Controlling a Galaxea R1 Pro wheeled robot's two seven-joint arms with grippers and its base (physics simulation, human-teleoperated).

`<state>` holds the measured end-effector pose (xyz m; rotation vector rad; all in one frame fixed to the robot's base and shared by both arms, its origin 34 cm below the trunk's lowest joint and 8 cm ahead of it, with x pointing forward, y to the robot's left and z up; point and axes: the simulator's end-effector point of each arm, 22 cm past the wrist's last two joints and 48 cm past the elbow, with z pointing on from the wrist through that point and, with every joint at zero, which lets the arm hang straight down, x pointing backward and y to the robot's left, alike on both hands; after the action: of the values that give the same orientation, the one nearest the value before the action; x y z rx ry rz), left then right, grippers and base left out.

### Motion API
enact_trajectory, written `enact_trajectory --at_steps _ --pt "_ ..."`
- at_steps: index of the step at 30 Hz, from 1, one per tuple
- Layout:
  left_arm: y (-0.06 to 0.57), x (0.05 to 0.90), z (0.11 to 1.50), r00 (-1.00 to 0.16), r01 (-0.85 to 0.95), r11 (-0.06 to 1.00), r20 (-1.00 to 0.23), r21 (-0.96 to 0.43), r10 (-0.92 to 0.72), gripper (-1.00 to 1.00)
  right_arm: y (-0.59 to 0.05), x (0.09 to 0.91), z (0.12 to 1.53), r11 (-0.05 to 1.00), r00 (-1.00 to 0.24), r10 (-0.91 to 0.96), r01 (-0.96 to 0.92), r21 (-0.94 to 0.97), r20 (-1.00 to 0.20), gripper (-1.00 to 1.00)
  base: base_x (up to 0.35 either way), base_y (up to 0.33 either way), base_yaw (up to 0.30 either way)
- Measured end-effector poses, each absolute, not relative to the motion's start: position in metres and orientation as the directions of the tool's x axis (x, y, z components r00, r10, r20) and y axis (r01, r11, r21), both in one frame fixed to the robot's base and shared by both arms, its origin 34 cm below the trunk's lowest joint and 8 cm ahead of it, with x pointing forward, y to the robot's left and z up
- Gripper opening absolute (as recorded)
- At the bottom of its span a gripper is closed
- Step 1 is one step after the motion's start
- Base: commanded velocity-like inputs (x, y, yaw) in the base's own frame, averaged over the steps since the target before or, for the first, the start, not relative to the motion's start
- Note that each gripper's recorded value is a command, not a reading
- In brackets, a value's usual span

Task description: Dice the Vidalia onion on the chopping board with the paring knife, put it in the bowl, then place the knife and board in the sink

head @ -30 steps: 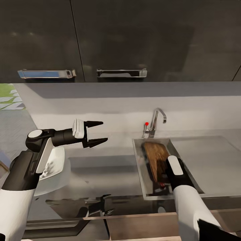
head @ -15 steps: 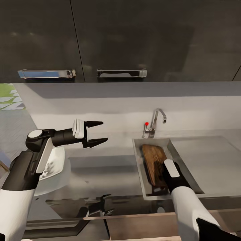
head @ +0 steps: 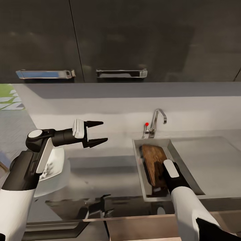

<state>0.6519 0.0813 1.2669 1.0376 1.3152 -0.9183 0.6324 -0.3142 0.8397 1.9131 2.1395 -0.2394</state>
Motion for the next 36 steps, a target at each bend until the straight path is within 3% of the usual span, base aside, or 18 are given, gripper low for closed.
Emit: enact_trajectory --at_steps 3,8,36 --pt "0.081 0.652 1.267 0.06 0.952 0.298 -0.997 0.07 0.045 1.0 -0.32 0.636 0.845 0.076 -0.046 0.937 0.994 0.073 -0.345 -1.0 0.087 0.0 0.0" --pt "0.081 0.652 1.267 0.06 0.952 0.298 -0.997 0.07 0.044 1.0 -0.32 0.645 0.853 0.103 -0.056 0.907 0.99 0.092 -0.417 -1.0 0.011 0.0 0.0" --pt "0.081 0.652 1.267 0.06 0.952 0.298 -0.997 0.07 0.044 1.0 -0.315 0.626 0.838 0.105 -0.086 0.904 0.994 0.022 -0.418 -1.0 0.0 0.0 0.0"
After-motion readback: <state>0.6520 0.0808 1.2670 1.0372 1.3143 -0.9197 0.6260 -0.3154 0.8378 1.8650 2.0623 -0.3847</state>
